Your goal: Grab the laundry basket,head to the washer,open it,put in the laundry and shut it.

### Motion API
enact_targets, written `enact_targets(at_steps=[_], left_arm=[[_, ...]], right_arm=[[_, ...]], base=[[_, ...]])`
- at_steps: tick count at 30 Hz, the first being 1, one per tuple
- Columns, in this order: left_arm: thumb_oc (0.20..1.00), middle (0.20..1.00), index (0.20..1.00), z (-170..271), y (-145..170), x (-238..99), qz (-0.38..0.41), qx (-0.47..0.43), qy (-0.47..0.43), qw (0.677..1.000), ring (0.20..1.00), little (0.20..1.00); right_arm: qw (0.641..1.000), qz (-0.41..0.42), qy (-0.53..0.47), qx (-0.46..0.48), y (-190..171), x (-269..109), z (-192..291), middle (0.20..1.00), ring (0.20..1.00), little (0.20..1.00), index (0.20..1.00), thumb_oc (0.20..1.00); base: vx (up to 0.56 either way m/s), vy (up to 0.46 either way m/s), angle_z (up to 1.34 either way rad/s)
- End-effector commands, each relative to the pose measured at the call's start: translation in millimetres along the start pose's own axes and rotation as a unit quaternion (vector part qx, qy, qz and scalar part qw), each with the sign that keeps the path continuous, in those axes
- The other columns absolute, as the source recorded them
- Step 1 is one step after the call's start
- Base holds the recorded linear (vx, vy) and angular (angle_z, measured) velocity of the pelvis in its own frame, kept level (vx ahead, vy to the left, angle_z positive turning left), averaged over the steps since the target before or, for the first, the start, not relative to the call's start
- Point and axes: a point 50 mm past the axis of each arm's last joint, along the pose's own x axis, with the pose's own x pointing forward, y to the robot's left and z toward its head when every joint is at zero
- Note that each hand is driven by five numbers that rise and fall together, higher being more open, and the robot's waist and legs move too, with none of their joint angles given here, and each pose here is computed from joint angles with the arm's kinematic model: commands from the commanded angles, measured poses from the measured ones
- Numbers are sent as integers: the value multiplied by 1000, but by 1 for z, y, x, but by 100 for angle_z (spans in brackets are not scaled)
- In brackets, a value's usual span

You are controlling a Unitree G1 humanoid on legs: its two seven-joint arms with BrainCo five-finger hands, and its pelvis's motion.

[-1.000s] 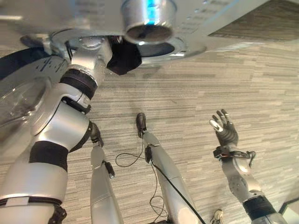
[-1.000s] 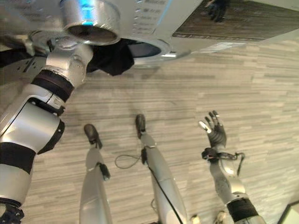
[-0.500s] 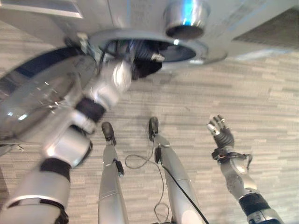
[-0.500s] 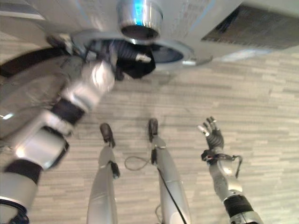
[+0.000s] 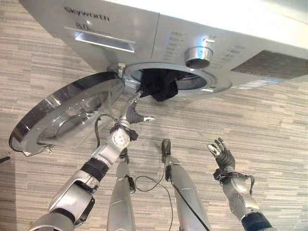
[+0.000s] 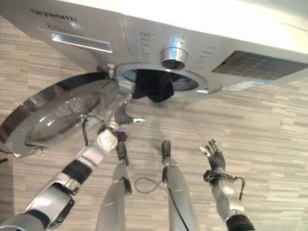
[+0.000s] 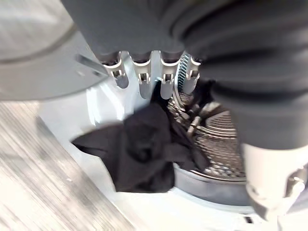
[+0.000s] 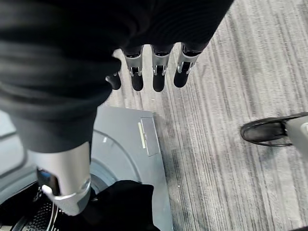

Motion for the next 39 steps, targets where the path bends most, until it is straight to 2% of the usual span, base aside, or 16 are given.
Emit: enact_targets(at_steps=[1,5,7,8,12,13,16,17,18,19,20,22,23,25,28,39], left_arm=[[1000,1000,1000,-2,2,-2,5,-14,-6,1000,1000,1000],[1000,1000,1000,-45,-24,-48,-62,-52,67,994,1000,1000],[1000,1000,1000,-82,-41,-84,-92,-53,149,983,1000,1000],[1000,1000,1000,-115,-56,-120,-109,-41,230,966,1000,1000],[1000,1000,1000,-133,-69,-145,-132,-21,281,950,1000,1000],[1000,1000,1000,-160,-80,-188,-152,-10,371,916,1000,1000],[1000,1000,1000,-181,-92,-246,-156,-39,485,860,1000,1000],[1000,1000,1000,-184,-93,-255,-155,-43,502,849,1000,1000],[1000,1000,1000,-189,-94,-276,-146,-62,550,820,1000,1000],[1000,1000,1000,-189,-94,-276,-146,-62,550,820,1000,1000],[1000,1000,1000,-192,-95,-298,-136,-82,592,790,1000,1000],[1000,1000,1000,-194,-96,-321,-129,-103,633,757,1000,1000],[1000,1000,1000,-194,-96,-322,-129,-103,633,757,1000,1000],[1000,1000,1000,-195,-94,-343,-116,-116,668,726,1000,1000],[1000,1000,1000,-195,-93,-352,-113,-124,681,713,1000,1000],[1000,1000,1000,-200,-82,-360,-111,-108,691,706,1000,1000]], right_arm=[[999,-26,-12,-19,-13,-2,7,1000,1000,1000,1000,1000],[996,-58,57,-41,-28,-7,-21,1000,1000,1000,1000,1000],[987,-83,122,-66,-45,-17,-47,1000,1000,1000,1000,1000],[977,-104,170,-74,-57,-29,-67,1000,1000,1000,1000,1000],[969,-114,198,-93,-63,-36,-78,1000,1000,1000,1000,1000],[959,-123,231,-109,-71,-45,-89,1000,1000,1000,1000,1000],[937,-139,296,-125,-79,-64,-112,1000,1000,1000,1000,1000],[933,-141,307,-127,-80,-68,-116,1000,1000,1000,1000,1000],[923,-139,332,-134,-81,-76,-125,1000,1000,1000,1000,1000],[923,-139,332,-134,-80,-76,-125,1000,1000,1000,1000,1000],[915,-138,356,-131,-80,-87,-135,1000,1000,1000,1000,1000],[906,-138,379,-126,-79,-97,-144,1000,1000,1000,1000,1000],[906,-138,379,-126,-79,-97,-144,1000,1000,1000,1000,1000],[898,-128,403,-123,-74,-109,-156,1000,1000,1000,1000,1000],[895,-118,411,-122,-69,-112,-160,1000,1000,1000,1000,1000],[898,-84,409,-139,-54,-104,-162,1000,1000,1000,1000,1000]], base=[[-62,67,-10],[21,123,-1],[163,146,13],[143,107,20],[96,55,27],[176,70,22],[158,63,5],[134,32,2],[69,6,1],[88,9,2],[76,3,0],[73,-1,-1],[62,-4,0],[81,-2,3],[58,7,1],[51,46,7]])
